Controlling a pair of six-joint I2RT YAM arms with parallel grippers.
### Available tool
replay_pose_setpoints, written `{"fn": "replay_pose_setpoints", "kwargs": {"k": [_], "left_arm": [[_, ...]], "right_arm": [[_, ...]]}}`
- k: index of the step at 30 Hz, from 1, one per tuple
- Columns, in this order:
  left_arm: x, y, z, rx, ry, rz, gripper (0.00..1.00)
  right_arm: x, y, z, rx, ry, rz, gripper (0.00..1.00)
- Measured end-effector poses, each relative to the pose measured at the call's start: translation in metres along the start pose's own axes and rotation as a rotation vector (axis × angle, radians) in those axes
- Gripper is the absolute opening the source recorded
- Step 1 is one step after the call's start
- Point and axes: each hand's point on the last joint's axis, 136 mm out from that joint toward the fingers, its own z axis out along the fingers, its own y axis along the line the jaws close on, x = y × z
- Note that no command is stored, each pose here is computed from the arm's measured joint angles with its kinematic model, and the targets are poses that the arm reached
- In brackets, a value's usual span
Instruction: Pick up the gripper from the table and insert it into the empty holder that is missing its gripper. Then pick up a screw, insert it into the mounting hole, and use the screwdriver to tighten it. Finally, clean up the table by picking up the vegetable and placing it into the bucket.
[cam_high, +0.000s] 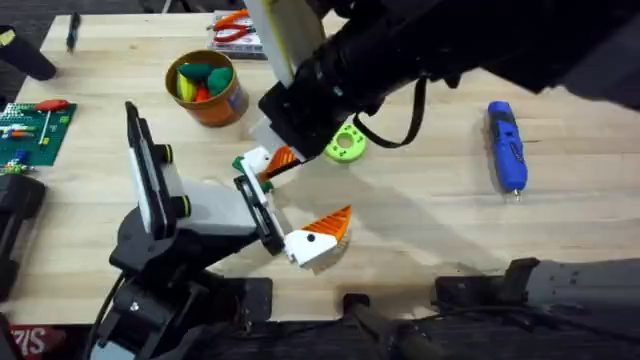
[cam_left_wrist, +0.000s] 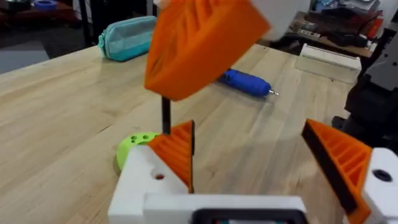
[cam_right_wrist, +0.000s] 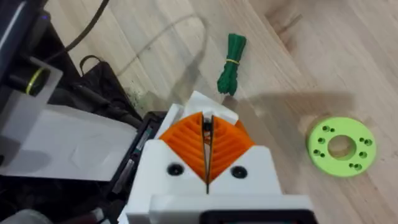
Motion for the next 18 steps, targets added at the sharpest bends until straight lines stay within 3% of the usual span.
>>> {"fn": "replay_pose_setpoints", "kwargs": {"k": [18], "left_arm": [[0.000,0.000,0.000,0.000,0.000,-0.003,0.987]], "right_arm": [[0.006,-0.003,0.024,-0.004,0.055,0.024,0.008]]}}
